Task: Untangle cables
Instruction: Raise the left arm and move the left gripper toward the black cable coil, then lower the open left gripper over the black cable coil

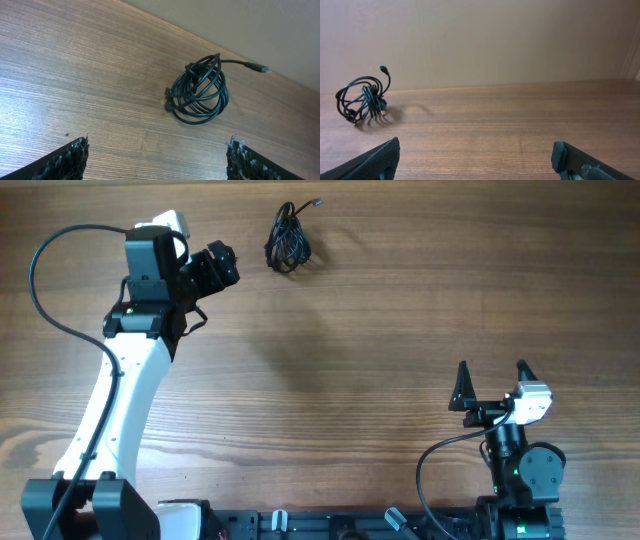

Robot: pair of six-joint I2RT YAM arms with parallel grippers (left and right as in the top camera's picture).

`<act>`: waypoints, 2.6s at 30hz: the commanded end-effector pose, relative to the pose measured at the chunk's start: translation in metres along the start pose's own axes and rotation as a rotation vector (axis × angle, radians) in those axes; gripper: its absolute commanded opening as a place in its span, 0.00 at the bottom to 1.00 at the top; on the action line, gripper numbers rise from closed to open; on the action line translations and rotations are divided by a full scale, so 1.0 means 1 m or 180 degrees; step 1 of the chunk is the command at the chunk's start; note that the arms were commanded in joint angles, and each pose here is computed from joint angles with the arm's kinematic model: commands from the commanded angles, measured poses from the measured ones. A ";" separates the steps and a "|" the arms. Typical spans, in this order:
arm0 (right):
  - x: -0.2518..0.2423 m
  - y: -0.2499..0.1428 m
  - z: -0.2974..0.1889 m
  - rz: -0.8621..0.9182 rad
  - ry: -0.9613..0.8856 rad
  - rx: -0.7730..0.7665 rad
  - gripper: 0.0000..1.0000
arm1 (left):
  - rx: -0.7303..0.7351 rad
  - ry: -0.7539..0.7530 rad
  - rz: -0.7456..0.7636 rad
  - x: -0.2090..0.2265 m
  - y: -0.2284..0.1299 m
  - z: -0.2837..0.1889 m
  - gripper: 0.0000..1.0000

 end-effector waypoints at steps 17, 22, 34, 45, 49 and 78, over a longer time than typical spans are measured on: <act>0.001 0.002 0.000 -0.0056 0.0018 -0.0028 1.00 | -0.0011 0.0034 0.0036 0.001 0.001 -0.001 1.00; 0.001 0.002 0.000 -0.0057 0.0018 -0.0028 1.00 | -0.0020 0.0028 0.0038 0.001 0.002 -0.001 1.00; 0.001 0.002 0.000 -0.0057 0.0018 -0.0028 1.00 | -0.0336 -0.0191 0.0087 -0.014 0.023 -0.003 0.99; 0.001 0.002 0.000 -0.0057 0.0018 -0.0028 1.00 | 0.0016 -0.0095 0.0043 -0.002 0.001 0.016 1.00; 0.001 0.002 0.000 -0.0057 0.0018 -0.0028 1.00 | 0.0181 -0.0203 0.0032 -0.006 -0.008 0.016 1.00; 0.001 0.002 0.000 -0.0057 0.0018 -0.0028 1.00 | 0.0180 -0.0348 0.0133 -0.021 -0.016 0.041 1.00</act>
Point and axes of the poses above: each gripper's point midway between its finger pads, its own z axis out along the fingers, its own x axis along the line the jaws close on, y = z × x, the point moved 3 cm from there along -z, back along the fingers, and after that the axes turned 12 degrees about -z, right-handed, at the moved point
